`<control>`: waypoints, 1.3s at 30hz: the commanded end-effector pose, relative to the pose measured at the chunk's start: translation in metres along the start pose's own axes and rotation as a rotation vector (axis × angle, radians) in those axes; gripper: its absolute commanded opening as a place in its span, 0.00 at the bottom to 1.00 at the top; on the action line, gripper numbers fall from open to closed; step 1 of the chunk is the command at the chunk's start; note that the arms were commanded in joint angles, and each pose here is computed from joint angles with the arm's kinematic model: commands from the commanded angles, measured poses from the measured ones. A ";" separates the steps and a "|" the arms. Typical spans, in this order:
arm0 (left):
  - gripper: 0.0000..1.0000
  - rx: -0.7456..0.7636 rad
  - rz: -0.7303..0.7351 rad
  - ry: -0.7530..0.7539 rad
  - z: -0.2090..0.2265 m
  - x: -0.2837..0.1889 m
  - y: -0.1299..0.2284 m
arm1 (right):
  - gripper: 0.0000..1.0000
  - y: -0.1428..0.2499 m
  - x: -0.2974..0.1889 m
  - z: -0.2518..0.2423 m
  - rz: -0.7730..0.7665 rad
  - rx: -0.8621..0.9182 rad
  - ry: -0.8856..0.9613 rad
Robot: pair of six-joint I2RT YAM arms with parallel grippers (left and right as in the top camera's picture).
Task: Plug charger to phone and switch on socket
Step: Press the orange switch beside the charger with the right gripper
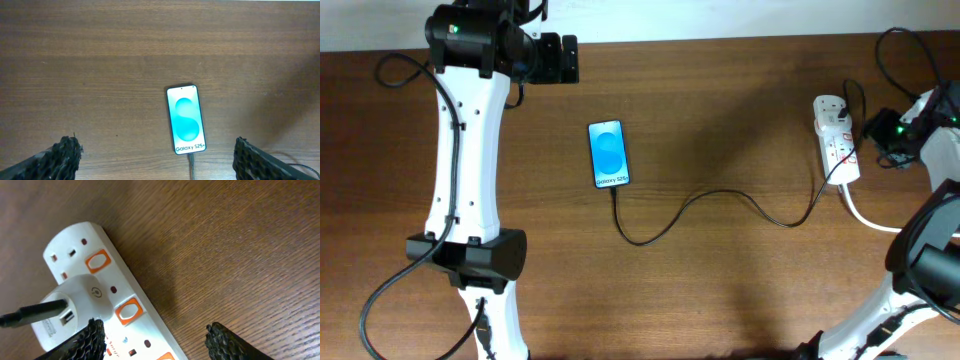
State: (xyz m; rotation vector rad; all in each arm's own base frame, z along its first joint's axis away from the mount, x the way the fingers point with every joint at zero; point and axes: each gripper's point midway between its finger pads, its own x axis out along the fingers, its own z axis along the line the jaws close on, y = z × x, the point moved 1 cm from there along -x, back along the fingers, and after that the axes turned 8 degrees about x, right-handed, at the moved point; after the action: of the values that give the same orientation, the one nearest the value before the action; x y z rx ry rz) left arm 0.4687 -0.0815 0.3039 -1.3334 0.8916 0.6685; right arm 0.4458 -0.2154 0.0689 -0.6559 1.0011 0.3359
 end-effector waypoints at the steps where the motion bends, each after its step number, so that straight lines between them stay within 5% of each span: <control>1: 0.99 0.008 0.011 -0.010 0.002 0.005 0.001 | 0.68 -0.001 0.006 -0.006 -0.012 -0.017 0.051; 20: 0.99 0.008 0.011 -0.010 0.002 0.005 0.001 | 0.67 0.024 0.043 0.011 0.035 -0.124 0.071; 34: 0.99 0.008 0.011 -0.010 0.002 0.005 0.001 | 0.67 0.050 0.048 0.002 0.132 -0.107 0.094; 39: 1.00 0.008 0.011 -0.010 0.002 0.005 0.001 | 0.68 0.031 0.048 -0.010 0.051 0.006 0.139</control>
State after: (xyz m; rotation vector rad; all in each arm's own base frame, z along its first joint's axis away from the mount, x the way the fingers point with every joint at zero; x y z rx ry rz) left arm 0.4687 -0.0815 0.3039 -1.3336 0.8919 0.6683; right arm 0.4511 -0.2016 0.0319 -0.6915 1.1074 0.3594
